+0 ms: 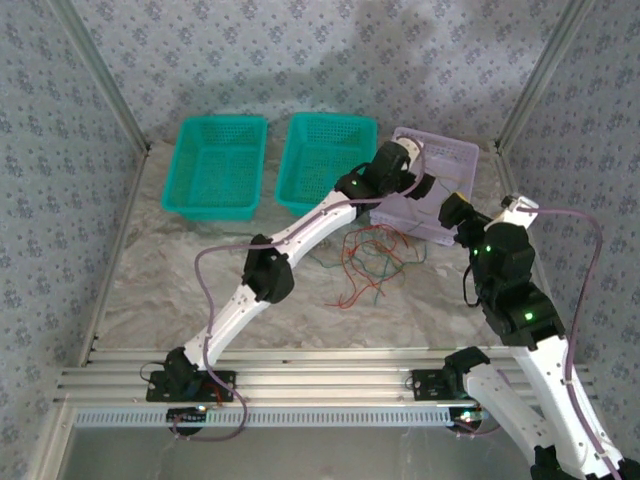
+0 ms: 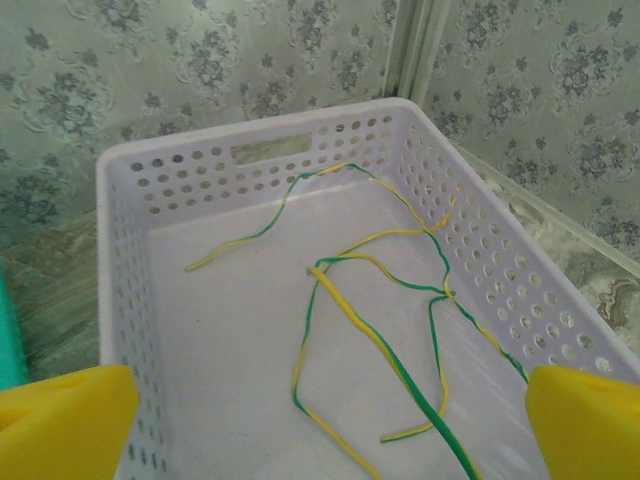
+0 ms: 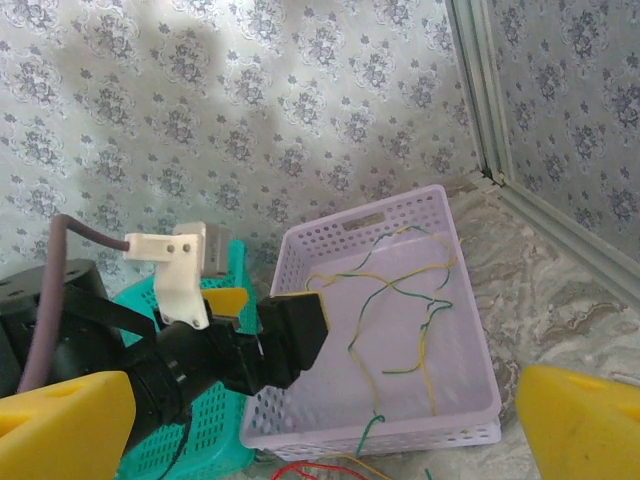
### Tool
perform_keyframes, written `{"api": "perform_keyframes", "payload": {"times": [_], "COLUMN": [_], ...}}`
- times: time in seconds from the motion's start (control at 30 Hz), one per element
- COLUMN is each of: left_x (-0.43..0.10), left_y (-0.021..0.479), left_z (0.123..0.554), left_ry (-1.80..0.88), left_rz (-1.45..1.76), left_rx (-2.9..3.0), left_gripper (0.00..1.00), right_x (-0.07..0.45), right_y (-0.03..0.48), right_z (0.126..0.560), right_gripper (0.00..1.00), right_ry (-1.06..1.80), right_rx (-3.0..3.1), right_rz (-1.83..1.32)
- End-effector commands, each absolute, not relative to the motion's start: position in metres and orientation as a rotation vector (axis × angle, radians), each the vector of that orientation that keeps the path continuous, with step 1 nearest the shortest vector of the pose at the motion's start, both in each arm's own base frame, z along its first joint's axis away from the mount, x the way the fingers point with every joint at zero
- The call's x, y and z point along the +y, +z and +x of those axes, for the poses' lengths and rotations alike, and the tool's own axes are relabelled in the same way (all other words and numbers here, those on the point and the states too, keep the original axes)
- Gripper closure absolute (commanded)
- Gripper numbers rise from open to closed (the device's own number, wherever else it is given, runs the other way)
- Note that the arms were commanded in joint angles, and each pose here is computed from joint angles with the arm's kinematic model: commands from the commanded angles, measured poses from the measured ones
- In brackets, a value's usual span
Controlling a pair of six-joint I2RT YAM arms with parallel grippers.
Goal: Untangle the cables
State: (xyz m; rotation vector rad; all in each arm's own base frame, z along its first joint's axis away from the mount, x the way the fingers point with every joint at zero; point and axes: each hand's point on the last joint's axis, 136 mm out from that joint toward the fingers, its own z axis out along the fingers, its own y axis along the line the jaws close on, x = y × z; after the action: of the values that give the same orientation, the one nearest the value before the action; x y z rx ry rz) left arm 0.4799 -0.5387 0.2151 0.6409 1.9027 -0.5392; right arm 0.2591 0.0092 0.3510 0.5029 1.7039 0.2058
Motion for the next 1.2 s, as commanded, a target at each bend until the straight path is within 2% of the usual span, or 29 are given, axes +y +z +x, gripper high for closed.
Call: {"api": "perform_keyframes", "payload": {"times": [0.0, 0.17, 0.57, 0.7, 0.9, 1.17], "left_x": [-0.522, -0.525, -0.512, -0.491, -0.423, -0.376], "left_y": [0.268, 0.3, 0.331, 0.352, 0.366, 0.345], "left_z": [0.482, 0.469, 0.459, 0.463, 0.471, 0.436], "left_ry": [-0.564, -0.712, -0.732, -0.753, -0.682, -0.479], "left_rz": [0.586, 0.632, 0.593, 0.51, 0.351, 0.364], "left_rx": [1.853, 1.81, 1.817, 1.836, 1.983, 2.168], "left_gripper": [0.0, 0.0, 0.01, 0.0, 0.0, 0.0], "right_x": [0.01, 0.012, 0.015, 0.016, 0.039, 0.078], "right_y": [0.362, 0.354, 0.348, 0.342, 0.295, 0.214], "right_z": [0.256, 0.262, 0.265, 0.267, 0.288, 0.31], "right_gripper": [0.0, 0.0, 0.0, 0.0, 0.0, 0.01], "right_ry": [0.24, 0.215, 0.259, 0.246, 0.258, 0.376], "right_rx": [1.685, 1.751, 1.758, 1.788, 2.014, 2.25], "right_rz": [0.519, 0.524, 0.54, 0.527, 0.452, 0.418]}}
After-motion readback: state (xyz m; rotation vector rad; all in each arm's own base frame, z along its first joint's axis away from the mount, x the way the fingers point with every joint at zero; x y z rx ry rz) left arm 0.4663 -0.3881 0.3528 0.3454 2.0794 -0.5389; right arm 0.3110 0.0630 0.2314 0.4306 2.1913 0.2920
